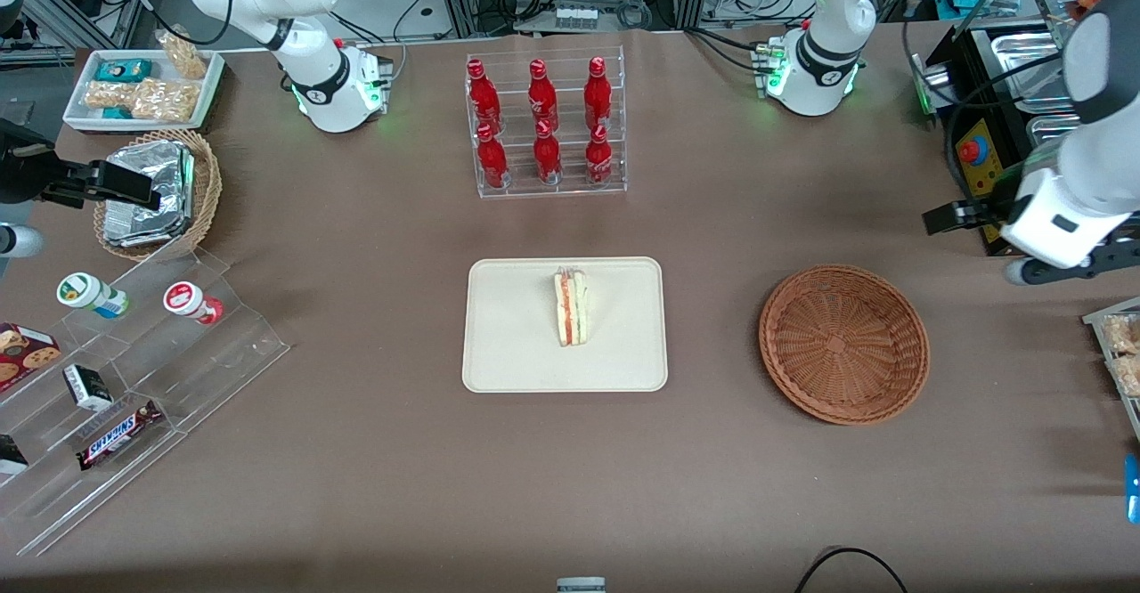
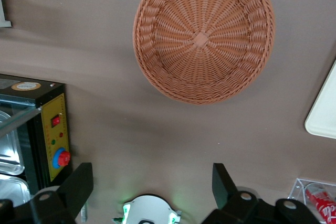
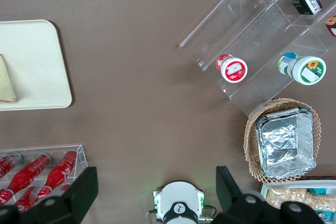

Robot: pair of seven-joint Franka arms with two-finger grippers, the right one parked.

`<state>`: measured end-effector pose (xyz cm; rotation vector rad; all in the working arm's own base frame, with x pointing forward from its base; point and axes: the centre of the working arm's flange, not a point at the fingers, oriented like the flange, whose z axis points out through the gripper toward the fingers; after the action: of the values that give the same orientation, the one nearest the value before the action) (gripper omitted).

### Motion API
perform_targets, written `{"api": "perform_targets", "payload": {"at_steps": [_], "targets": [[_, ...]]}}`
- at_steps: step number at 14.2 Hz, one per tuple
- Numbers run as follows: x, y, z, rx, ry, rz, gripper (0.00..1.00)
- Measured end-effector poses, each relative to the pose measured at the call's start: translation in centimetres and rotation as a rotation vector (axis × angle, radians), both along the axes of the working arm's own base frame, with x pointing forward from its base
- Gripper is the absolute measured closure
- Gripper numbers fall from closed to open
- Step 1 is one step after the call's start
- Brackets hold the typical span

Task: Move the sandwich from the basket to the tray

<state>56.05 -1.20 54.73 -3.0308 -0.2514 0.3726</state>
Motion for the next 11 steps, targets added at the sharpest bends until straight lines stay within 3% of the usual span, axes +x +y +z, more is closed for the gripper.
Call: {"api": "perform_targets", "payload": {"at_steps": [7,11], "targets": [[-1.4,2.7,3.8,-0.01,0.038,0.015,0.0],[-1.7,2.7,5.6,-0.012,0.03,0.016,0.0]]}}
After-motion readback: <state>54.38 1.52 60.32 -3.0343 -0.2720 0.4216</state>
